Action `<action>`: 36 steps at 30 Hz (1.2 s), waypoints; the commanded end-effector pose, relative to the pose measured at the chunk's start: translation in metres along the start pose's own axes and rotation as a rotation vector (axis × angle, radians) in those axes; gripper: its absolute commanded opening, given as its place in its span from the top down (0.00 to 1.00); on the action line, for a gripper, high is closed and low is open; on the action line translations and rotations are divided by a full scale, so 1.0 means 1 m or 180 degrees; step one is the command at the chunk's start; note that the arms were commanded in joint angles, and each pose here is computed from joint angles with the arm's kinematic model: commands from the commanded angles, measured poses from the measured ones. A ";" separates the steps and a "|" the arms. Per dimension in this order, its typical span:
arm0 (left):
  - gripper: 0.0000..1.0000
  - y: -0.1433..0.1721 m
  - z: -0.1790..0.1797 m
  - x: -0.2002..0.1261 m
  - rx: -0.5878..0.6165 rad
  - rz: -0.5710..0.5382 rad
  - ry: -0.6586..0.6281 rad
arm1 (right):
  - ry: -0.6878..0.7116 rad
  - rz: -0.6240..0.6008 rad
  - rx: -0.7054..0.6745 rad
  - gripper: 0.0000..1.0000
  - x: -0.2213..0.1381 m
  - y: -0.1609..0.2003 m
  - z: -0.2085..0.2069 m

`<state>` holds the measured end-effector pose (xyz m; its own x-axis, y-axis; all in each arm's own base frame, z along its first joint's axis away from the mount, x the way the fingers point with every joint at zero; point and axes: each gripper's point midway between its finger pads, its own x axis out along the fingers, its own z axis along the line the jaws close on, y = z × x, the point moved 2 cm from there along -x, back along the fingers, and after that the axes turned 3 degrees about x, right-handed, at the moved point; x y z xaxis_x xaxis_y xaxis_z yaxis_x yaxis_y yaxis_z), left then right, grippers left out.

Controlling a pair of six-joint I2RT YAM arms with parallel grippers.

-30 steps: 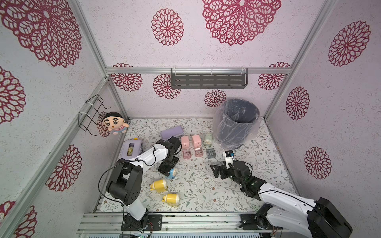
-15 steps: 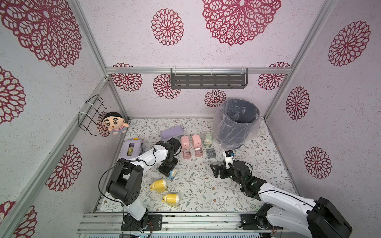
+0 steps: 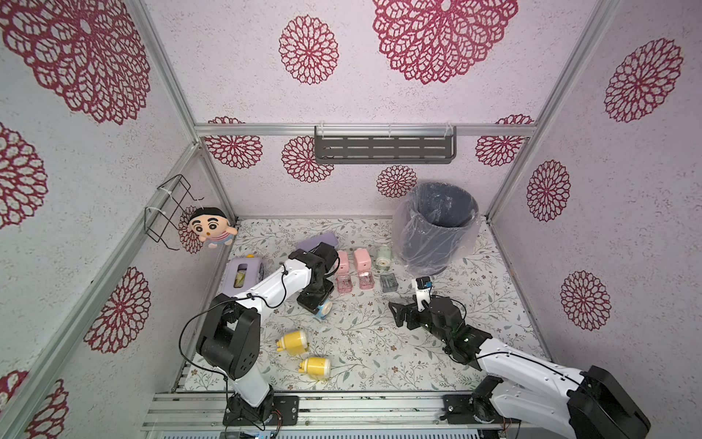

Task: Take out the pencil sharpener tray and clean the shavings
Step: Pick up the pencil sharpener from the center of the board.

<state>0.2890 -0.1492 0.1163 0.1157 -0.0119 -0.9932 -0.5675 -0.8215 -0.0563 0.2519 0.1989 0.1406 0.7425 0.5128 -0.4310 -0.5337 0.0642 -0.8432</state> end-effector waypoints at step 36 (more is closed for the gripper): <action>0.75 0.015 -0.015 -0.102 0.0416 -0.0371 0.0126 | -0.1165 -0.1069 -0.1182 0.02 0.056 -0.005 0.168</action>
<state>0.2801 -0.1707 0.2092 0.1846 0.0234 -0.9825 -0.6696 -0.7288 -0.1432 0.2233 0.3651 0.1386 0.5891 0.7817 -0.2044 -0.1996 -0.1043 -0.9743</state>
